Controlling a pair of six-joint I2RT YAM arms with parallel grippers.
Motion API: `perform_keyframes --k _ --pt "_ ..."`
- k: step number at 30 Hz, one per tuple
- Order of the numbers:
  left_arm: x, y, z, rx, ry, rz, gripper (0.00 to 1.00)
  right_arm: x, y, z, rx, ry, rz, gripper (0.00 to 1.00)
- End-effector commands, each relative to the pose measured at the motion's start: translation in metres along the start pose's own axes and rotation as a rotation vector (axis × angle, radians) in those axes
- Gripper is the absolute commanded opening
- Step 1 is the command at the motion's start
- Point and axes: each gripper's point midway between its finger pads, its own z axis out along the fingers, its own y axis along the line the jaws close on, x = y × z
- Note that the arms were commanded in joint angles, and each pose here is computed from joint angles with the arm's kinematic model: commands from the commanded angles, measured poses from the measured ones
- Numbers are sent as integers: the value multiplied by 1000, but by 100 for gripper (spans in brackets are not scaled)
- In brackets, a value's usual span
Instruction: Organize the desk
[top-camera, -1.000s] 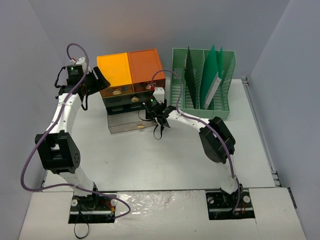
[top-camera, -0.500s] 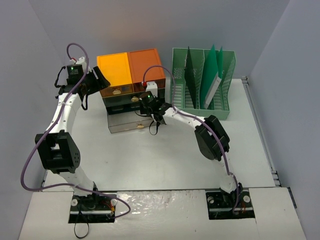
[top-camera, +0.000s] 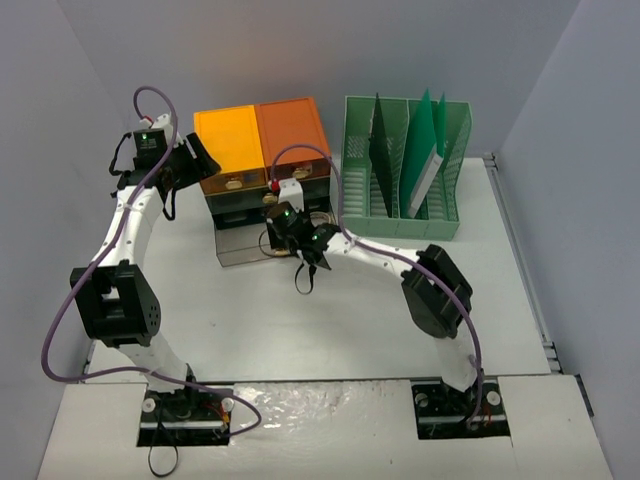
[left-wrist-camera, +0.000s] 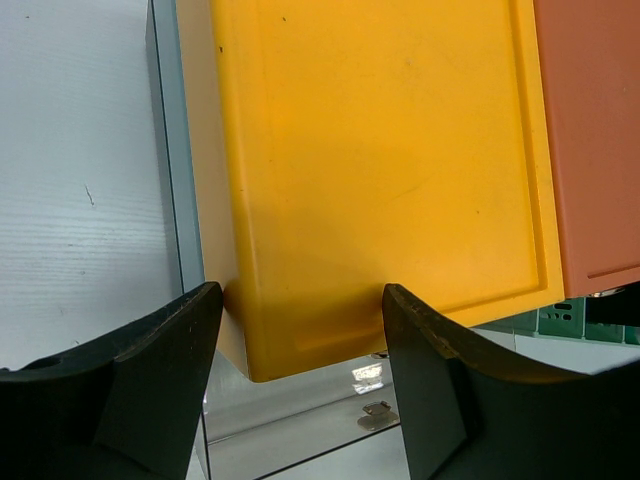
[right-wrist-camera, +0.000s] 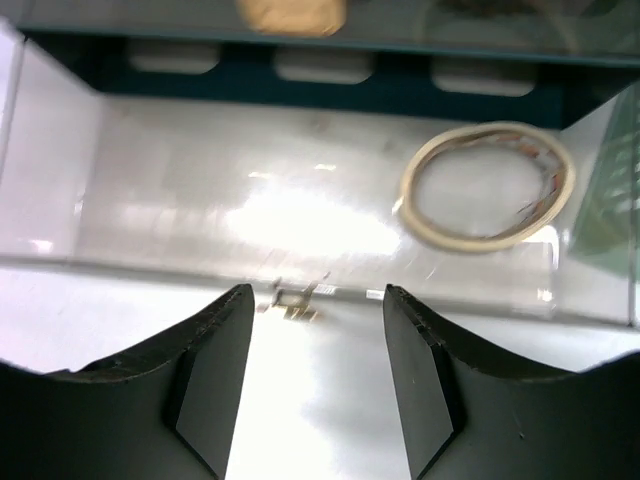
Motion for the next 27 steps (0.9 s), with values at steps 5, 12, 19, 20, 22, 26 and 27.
perform_keyframes --k 5,12,19,20,22,26,27 --pt "106 59 12 -195 360 -18 60 -35 18 -47 -24 -144 80 52" --pt "105 59 11 -196 356 -18 60 10 19 -37 -34 -92 85 52" --pt "104 60 9 -203 356 -10 60 25 26 -22 -54 -96 79 52" --pt "104 60 9 -204 356 -9 60 24 28 -21 -62 -110 83 52" --pt "105 60 10 -203 357 -10 60 25 31 -16 -78 -127 82 52" --pt "108 61 12 -203 362 -11 60 34 42 -2 -111 -130 72 53" --pt "109 61 13 -203 364 -11 60 40 44 3 -114 -121 70 53"
